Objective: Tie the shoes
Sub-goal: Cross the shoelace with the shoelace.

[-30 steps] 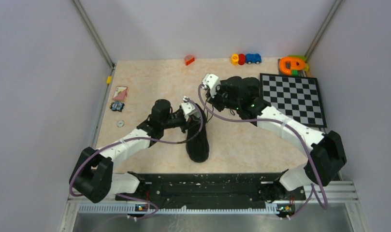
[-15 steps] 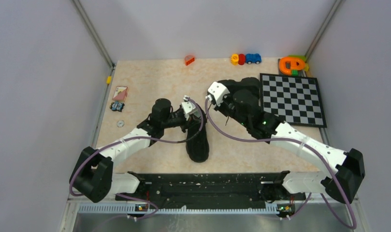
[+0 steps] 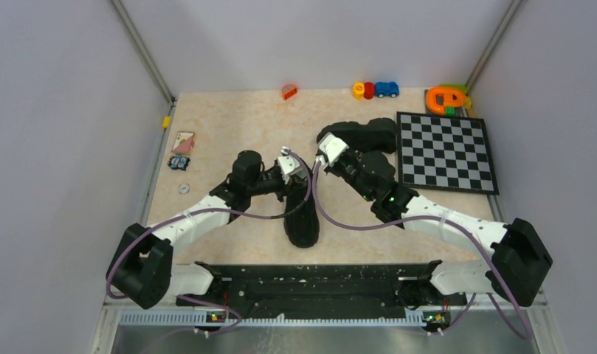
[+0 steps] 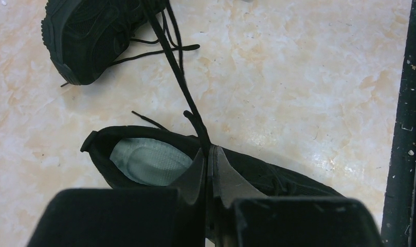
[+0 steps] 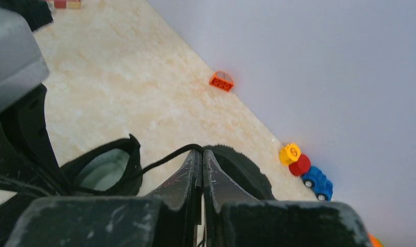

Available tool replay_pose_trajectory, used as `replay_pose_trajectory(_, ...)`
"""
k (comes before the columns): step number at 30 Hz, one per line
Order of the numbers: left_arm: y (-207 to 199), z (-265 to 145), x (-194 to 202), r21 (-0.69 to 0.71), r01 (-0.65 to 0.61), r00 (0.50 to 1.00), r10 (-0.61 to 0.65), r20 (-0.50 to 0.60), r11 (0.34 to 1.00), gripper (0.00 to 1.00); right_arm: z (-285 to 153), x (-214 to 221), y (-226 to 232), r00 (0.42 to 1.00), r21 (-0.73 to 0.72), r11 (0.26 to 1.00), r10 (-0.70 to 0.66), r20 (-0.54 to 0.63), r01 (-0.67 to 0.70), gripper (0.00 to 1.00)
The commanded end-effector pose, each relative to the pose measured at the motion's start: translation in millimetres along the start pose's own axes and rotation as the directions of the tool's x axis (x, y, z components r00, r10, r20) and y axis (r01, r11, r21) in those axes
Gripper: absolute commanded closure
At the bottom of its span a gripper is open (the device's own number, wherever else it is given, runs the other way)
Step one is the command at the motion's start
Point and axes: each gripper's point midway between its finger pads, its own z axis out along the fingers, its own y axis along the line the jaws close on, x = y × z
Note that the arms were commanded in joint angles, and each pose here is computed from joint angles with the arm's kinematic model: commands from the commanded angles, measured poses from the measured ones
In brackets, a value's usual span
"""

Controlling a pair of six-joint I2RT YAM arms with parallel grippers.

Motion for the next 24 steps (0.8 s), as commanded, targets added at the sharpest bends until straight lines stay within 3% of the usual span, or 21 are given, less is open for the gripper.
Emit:
replay_pose_trajectory(1, 3.5, -3.0, -10.7, -0.021, -0.063, 0.998, 0.064, 0.030, 0.998, 1.00, 8.4, -50.9, -12.9, 0.970, 0.020, 1.000, -0.017, 0.242, 0.013, 1.00)
replay_pose_trajectory(9, 2.1, -5.7, -8.4, -0.024, -0.106, 0.994, 0.107, 0.035, 0.994, 1.00, 6.8, -65.9, 12.3, 0.911, -0.200, 0.979, 0.043, 0.410, 0.044, 1.00)
replay_pose_trajectory(13, 3.6, -5.5, -6.7, -0.029, -0.116, 0.993, 0.117, 0.029, 0.993, 1.00, 10.4, -57.9, 19.1, 0.915, -0.260, 0.966, 0.103, 0.390, 0.002, 0.99)
replay_pose_trajectory(19, 2.7, -5.4, -10.4, -0.023, -0.120, 0.992, 0.121, 0.043, 0.992, 0.84, 7.9, -57.8, 16.0, 0.912, -0.246, 0.969, 0.120, 0.391, -0.022, 0.98)
replay_pose_trajectory(24, 5.8, -9.7, -13.4, -0.053, -0.129, 0.990, 0.131, 0.044, 0.990, 0.87, 5.9, -63.1, 5.9, 0.887, -0.289, 0.950, 0.234, 0.397, -0.121, 0.98)
